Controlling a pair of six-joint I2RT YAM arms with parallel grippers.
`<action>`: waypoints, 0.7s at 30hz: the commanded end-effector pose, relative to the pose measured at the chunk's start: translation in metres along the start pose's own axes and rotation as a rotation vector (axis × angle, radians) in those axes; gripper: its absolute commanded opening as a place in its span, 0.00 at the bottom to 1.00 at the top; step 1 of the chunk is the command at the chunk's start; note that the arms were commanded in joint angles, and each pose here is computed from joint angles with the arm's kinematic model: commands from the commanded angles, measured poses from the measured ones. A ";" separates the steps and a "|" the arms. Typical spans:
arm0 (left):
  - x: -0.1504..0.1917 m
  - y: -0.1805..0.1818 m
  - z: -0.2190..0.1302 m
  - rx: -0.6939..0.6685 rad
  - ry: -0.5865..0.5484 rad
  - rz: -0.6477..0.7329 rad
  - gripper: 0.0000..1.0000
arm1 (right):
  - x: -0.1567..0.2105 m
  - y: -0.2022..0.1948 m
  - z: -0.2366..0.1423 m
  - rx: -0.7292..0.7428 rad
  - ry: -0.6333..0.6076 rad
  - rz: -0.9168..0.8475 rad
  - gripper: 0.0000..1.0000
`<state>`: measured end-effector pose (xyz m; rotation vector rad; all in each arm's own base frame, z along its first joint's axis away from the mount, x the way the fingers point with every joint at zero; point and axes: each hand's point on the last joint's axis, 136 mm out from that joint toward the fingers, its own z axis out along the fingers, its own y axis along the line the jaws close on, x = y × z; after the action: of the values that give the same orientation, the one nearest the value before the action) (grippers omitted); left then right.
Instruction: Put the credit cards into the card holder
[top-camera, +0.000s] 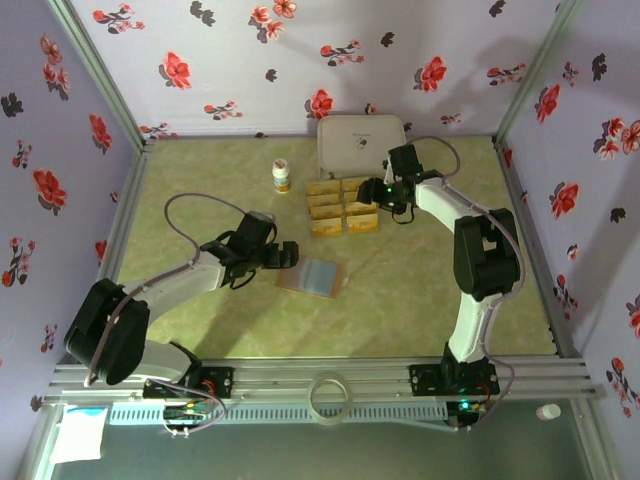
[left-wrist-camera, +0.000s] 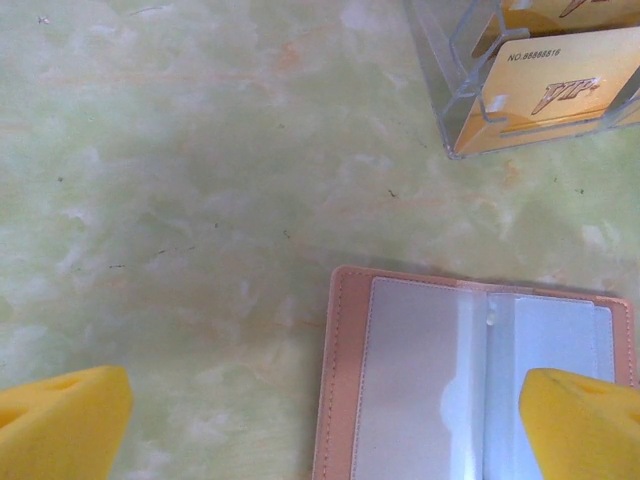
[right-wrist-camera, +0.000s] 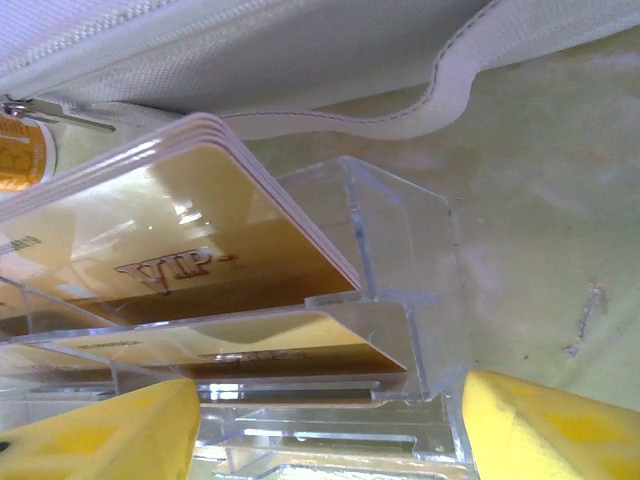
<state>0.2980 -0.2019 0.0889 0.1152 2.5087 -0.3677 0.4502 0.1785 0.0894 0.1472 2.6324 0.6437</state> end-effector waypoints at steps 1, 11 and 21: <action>-0.002 0.000 0.001 0.000 0.011 -0.020 1.00 | -0.002 0.002 0.007 -0.050 -0.022 0.018 0.69; -0.003 -0.001 0.000 0.004 0.010 -0.031 1.00 | 0.016 0.016 0.013 -0.191 -0.003 0.087 0.66; -0.002 -0.001 -0.001 0.007 0.007 -0.035 1.00 | 0.055 0.059 -0.019 -0.314 0.006 0.051 0.65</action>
<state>0.2972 -0.2028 0.0862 0.1063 2.5197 -0.3750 0.4088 0.2120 0.0813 0.1939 2.5455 0.9639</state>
